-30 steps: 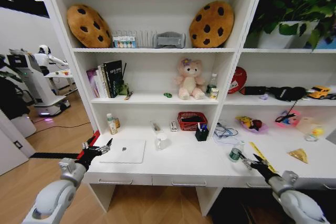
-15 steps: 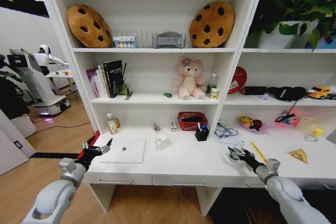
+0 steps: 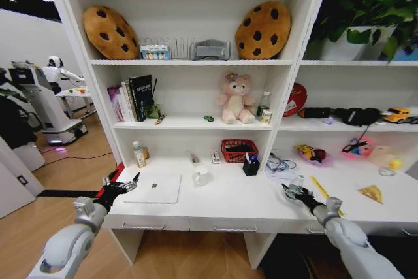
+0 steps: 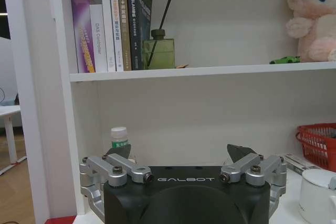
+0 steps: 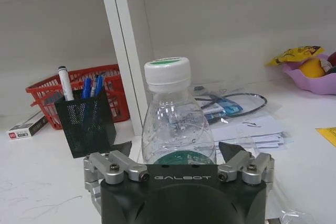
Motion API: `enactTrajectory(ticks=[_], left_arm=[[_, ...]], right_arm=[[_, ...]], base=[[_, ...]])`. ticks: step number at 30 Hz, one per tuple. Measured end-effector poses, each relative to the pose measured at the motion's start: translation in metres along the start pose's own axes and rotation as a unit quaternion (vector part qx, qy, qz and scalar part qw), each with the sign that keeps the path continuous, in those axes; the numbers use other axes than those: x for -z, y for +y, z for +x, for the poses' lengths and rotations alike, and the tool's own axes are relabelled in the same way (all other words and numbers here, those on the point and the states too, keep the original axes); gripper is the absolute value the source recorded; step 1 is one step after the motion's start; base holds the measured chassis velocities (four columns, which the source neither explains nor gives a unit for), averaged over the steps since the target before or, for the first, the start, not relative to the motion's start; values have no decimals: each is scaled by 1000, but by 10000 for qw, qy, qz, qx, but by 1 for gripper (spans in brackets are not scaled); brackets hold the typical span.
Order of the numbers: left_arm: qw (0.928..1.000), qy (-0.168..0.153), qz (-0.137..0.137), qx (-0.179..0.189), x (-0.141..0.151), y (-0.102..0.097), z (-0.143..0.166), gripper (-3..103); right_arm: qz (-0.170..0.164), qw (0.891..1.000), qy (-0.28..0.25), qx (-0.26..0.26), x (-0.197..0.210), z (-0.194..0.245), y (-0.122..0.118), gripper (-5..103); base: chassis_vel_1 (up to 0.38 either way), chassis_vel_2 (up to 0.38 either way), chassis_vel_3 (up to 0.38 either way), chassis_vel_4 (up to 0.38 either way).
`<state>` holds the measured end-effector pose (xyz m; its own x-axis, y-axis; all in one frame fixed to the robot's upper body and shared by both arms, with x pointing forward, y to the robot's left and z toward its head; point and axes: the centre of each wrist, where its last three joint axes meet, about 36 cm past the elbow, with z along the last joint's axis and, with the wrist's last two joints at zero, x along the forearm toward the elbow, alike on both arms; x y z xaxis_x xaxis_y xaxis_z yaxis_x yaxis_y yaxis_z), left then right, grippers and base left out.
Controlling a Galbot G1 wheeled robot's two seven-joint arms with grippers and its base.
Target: Organize the objects on the table.
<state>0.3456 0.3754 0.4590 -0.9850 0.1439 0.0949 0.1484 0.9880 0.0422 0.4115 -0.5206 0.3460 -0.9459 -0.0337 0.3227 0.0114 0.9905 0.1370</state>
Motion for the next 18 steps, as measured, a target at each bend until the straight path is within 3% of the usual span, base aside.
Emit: enactTrajectory(ticks=[2, 6, 7, 8, 9, 10, 11, 12, 14, 18], left_arm=[[10000, 0, 0, 0, 0, 0, 0, 100], [10000, 0, 0, 0, 0, 0, 0, 100], [10000, 0, 0, 0, 0, 0, 0, 100], [10000, 0, 0, 0, 0, 0, 0, 100], [10000, 0, 0, 0, 0, 0, 0, 100], [10000, 0, 0, 0, 0, 0, 0, 100], [10000, 0, 0, 0, 0, 0, 0, 100], [10000, 0, 0, 0, 0, 0, 0, 100], [10000, 0, 0, 0, 0, 0, 0, 100], [10000, 0, 0, 0, 0, 0, 0, 100]], right_arm=[[-8, 10000, 0, -14, 1, -1, 1, 84], [2, 10000, -17, -11, 2, 0, 3, 79], [15, 10000, -19, -16, 2, 2, 5, 68], [24, 10000, -23, -18, 0, 4, 6, 68], [65, 10000, -25, -47, -2, 7, 8, 57], [65, 10000, -25, -47, -2, 7, 8, 57], [117, 9999, -40, -82, -4, 11, 10, 57], [198, 9997, -69, -121, -7, 16, 12, 47], [293, 9994, -110, -158, -8, 20, 13, 47], [897, 9944, -501, -250, -3, 41, 20, 35]], base=[[0, 0, 0, 0], [0, 0, 0, 0], [0, 0, 0, 0], [0, 0, 0, 0], [0, 0, 0, 0], [0, 0, 0, 0], [0, 0, 0, 0], [0, 0, 0, 0], [0, 0, 0, 0], [0, 0, 0, 0]])
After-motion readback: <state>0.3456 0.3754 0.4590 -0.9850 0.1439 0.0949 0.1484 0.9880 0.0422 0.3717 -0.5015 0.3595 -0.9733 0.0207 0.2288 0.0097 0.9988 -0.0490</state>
